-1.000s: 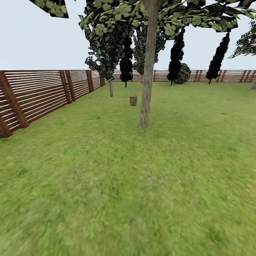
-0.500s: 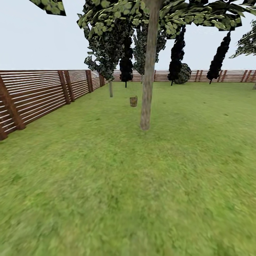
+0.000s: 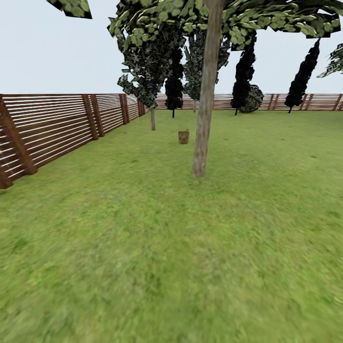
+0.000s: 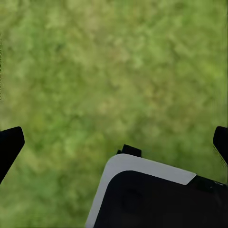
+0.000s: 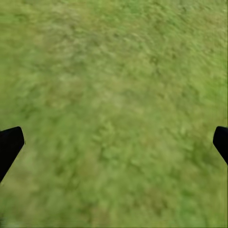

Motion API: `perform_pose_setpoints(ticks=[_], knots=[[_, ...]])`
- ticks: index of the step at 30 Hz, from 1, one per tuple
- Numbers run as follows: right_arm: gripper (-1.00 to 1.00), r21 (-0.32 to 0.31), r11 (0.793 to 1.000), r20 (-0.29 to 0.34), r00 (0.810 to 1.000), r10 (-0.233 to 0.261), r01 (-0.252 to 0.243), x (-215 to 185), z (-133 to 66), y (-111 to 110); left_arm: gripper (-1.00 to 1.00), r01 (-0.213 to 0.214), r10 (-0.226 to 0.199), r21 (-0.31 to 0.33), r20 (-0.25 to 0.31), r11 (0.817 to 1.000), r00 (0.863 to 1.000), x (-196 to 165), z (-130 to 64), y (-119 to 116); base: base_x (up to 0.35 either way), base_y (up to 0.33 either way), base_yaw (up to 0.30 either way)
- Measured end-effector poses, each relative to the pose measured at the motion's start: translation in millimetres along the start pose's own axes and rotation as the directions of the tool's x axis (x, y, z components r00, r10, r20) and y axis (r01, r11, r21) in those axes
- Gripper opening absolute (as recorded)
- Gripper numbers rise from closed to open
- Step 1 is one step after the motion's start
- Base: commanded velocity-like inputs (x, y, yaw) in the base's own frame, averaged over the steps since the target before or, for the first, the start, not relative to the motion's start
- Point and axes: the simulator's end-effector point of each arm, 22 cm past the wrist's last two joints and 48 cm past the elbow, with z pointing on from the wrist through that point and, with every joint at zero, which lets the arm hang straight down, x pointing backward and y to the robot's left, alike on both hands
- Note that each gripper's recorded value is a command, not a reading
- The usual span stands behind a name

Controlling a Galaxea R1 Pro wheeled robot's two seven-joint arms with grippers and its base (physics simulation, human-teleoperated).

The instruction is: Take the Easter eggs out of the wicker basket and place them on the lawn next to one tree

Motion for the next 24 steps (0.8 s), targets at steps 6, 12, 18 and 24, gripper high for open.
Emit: perform_pose_setpoints(ticks=[6,12,18,24], knots=[[1.0,0.003,1.0,-0.001,1.0,0.001,-0.001,0.1,0.0,-0.6,1.0,0.001,-0.001,0.0,0.001,1.0,1.0,-0.2,0.0,-0.1,0.324,0.0,0.259],[1.0,0.003,1.0,-0.001,1.0,0.001,-0.001,0.2,0.0,-0.7,1.0,0.0,0.0,0.0,0.001,1.0,1.0,-0.2,0.0,-0.3,0.324,0.0,0.086],[1.0,0.004,1.0,-0.009,1.0,0.0,0.0,2.1,-0.2,-0.2,1.0,-0.001,0.001,0.0,0.001,1.0,1.0,-0.4,0.1,0.1,0.324,0.0,0.006],[1.0,0.002,1.0,-0.064,0.998,-0.013,0.013,24.3,-10.3,-1.5,1.0,0.0,0.0,0.001,0.001,1.0,1.0,-0.3,0.0,-0.5,0.324,0.0,0.0]])
